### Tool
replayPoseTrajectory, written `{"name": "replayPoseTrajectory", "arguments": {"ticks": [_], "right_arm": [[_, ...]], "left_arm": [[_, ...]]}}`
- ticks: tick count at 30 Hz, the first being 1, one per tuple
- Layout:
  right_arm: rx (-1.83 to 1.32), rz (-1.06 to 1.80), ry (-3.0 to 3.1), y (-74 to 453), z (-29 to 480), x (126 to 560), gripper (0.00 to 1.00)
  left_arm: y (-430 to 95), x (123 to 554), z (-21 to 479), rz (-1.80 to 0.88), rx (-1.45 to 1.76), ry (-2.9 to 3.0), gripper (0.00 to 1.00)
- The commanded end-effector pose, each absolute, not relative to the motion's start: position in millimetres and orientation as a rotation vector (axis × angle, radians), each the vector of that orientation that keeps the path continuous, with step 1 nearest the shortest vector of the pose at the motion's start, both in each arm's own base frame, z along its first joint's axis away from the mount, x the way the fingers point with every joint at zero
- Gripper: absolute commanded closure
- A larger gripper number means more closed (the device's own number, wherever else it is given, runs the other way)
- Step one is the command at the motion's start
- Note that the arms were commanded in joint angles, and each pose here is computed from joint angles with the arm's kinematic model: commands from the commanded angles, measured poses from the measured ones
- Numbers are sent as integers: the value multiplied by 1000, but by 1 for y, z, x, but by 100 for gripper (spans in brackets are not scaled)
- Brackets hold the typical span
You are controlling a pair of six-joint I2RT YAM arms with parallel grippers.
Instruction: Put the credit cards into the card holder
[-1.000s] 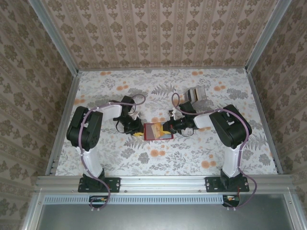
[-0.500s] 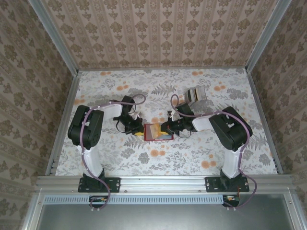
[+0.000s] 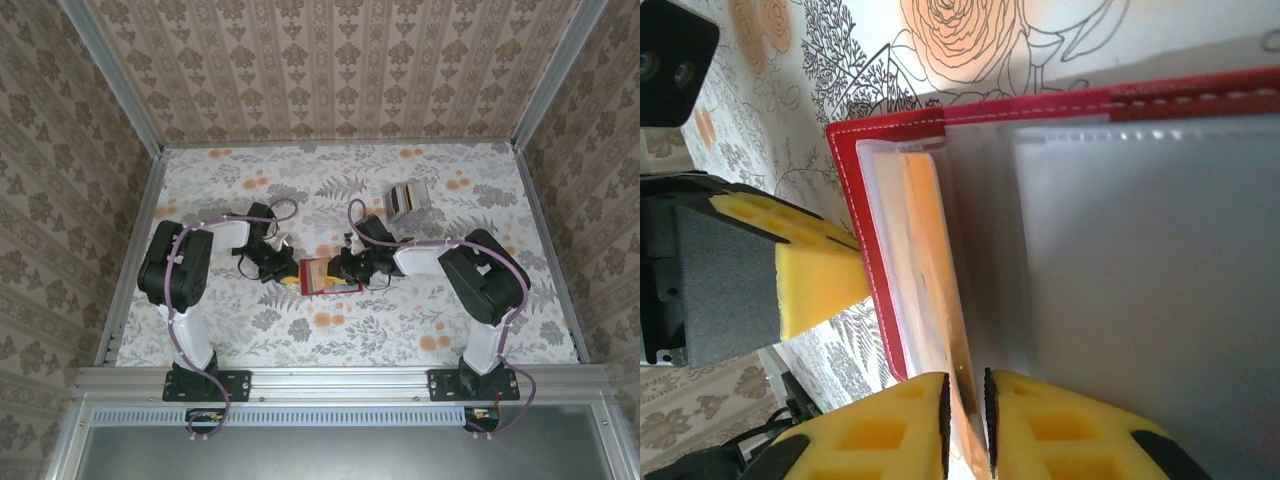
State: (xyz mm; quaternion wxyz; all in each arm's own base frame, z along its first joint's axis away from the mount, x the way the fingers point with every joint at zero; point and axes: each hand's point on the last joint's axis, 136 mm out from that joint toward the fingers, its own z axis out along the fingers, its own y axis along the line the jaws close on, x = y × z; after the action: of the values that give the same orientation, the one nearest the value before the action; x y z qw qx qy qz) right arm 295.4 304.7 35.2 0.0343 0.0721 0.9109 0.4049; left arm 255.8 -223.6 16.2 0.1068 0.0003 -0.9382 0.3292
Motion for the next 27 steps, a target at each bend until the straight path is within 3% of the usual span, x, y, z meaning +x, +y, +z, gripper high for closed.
{"name": "replayPoseTrajectory", "arguments": {"ticks": [1,7,13,17,21,27], "right_arm": [[219,1133,2845,291,35,286,77],[174,1091,2882,291,35,281,76],[105,1079,2904,304,34,280,82],[79,1040,2911,310,31,284,79],[40,983,2932,316,30,286,68],[25,878,2891,310,48,294,60]], "left_arm": [[-214,242,0,883,31,-2757,100],[-211,241,-6,875,10,-2763,100],[-216,246,-6,922,10,-2756,100],[-217,246,-7,930,12,-2752,100],[-217,244,-8,931,10,-2748,100],[-214,240,-11,926,15,-2754,100]]}}
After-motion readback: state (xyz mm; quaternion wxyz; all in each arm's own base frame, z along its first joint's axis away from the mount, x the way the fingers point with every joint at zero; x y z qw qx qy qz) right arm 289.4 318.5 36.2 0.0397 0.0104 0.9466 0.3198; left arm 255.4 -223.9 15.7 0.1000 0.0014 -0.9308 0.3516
